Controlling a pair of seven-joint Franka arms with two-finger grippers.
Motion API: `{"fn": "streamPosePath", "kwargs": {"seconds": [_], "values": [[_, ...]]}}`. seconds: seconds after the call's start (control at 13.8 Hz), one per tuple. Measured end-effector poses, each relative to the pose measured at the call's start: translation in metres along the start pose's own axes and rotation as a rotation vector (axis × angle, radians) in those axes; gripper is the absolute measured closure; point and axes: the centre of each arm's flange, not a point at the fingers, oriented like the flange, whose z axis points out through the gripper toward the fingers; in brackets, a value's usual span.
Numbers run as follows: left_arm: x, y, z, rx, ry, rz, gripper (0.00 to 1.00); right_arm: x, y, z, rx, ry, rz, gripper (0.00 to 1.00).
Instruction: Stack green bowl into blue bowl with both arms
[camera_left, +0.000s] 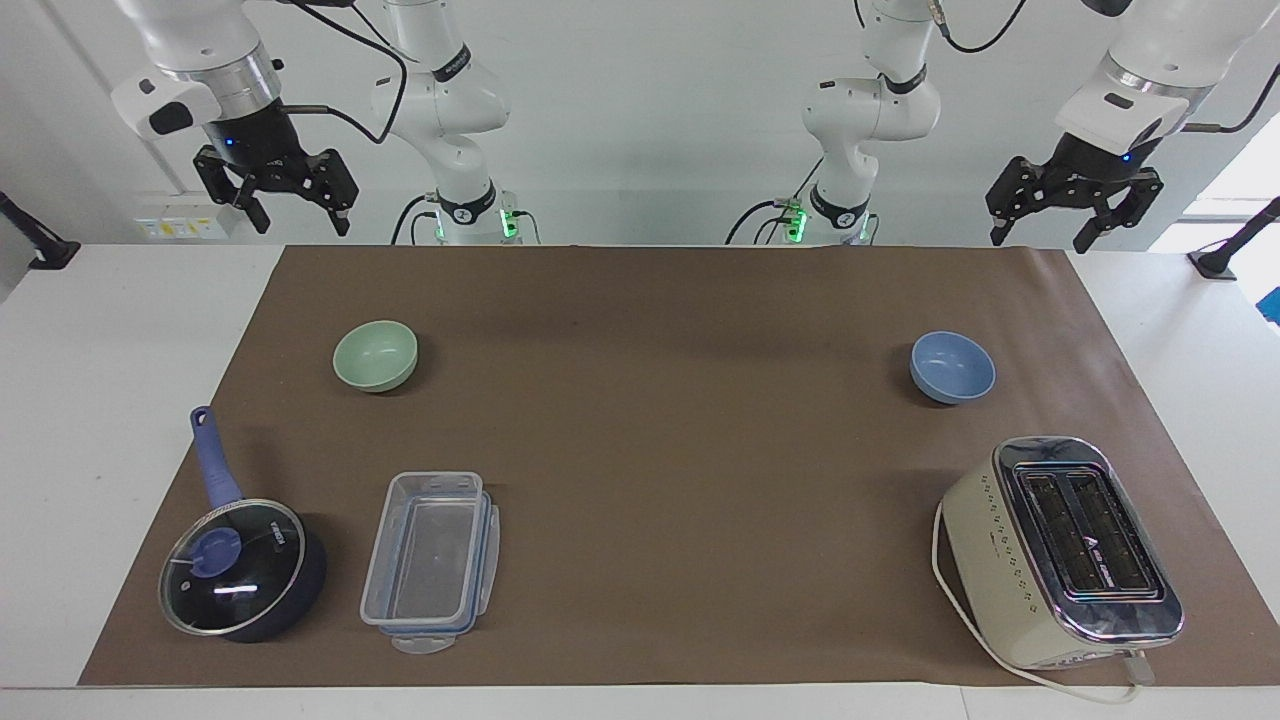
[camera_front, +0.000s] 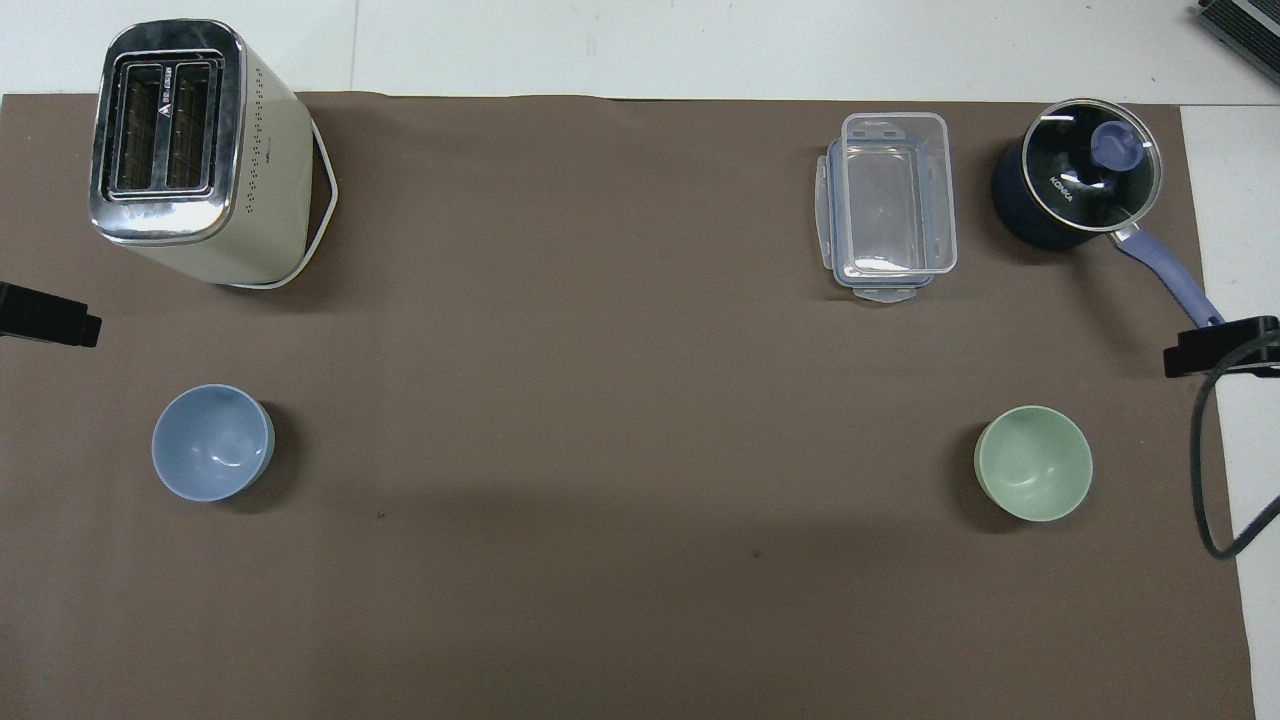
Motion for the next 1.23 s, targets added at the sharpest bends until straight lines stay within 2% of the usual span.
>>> {"fn": "streamPosePath", "kwargs": {"seconds": [1.23], "values": [[0.0005, 0.0034, 0.0, 0.0, 0.0, 0.006, 0.0, 0.0, 0.0, 0.0, 0.0, 0.0, 0.0, 0.0]]}}
